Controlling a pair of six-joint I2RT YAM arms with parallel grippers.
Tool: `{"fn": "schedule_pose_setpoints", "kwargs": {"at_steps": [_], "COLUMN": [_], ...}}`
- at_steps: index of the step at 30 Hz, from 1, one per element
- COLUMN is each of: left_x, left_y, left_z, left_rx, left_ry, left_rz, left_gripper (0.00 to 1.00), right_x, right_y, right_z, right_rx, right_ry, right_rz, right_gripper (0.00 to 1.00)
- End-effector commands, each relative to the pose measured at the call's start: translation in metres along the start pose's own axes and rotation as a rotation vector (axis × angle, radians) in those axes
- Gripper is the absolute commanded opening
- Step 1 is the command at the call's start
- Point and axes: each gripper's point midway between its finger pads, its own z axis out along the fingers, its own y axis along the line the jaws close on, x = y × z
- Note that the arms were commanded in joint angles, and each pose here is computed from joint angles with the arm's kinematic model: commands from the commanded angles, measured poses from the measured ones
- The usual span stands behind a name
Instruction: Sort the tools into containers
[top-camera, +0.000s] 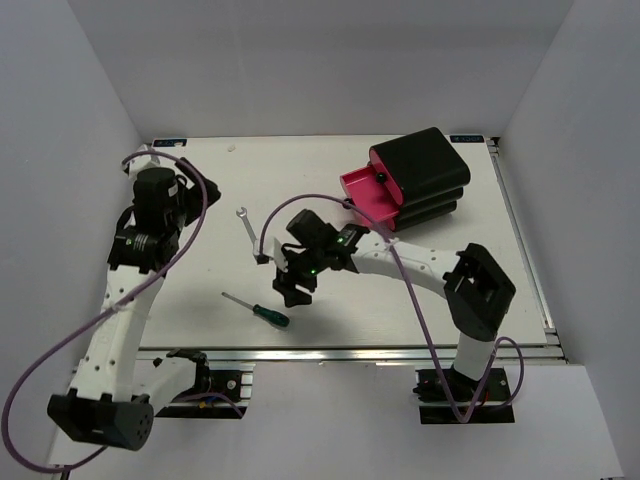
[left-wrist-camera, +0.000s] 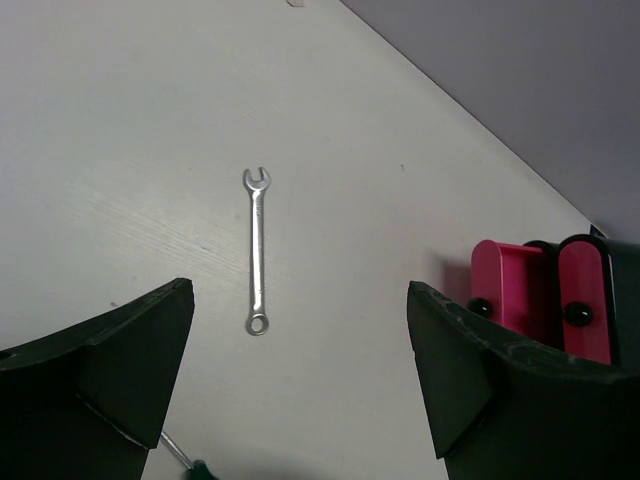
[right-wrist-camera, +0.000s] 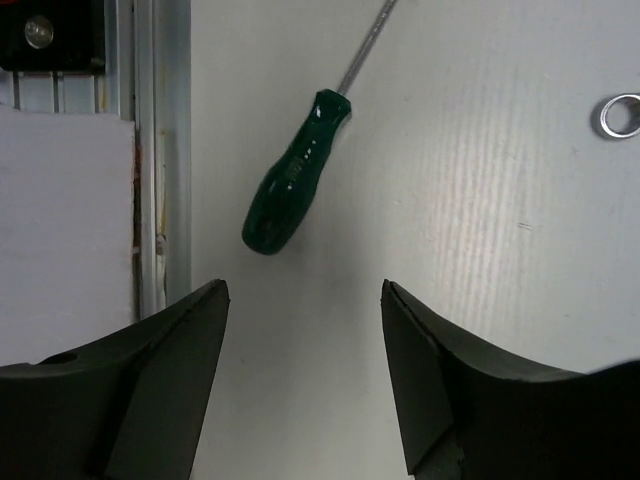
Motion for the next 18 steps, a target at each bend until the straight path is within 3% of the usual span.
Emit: {"fn": "schedule_pose_setpoints", "kwargs": {"at_steps": [1, 12, 18], "left_x": [0.013, 0.015, 0.013], "left_y": [0.04, 0.059, 0.066], "left_z": [-0.017, -0.057, -0.073], "left_rx": [-0.143, -0.176, -0.185], "left_ry": [0.007, 0.002, -0.007], "left_rz": [0.027, 0.031, 0.034], "left_gripper": [0.96, 0.96, 0.96], "right_x": [-0.037, -0.03, -0.026], "right_y": [-0.001, 0.012, -0.007], "right_z": [0.007, 0.076, 0.101], "right_rx": [0.088, 0.145, 0.237], "right_ry": [-0.08, 0.034, 0.053], "right_rz": [-0.009, 0.205, 0.239], "right_gripper": [0.69, 0.67, 0.66]}}
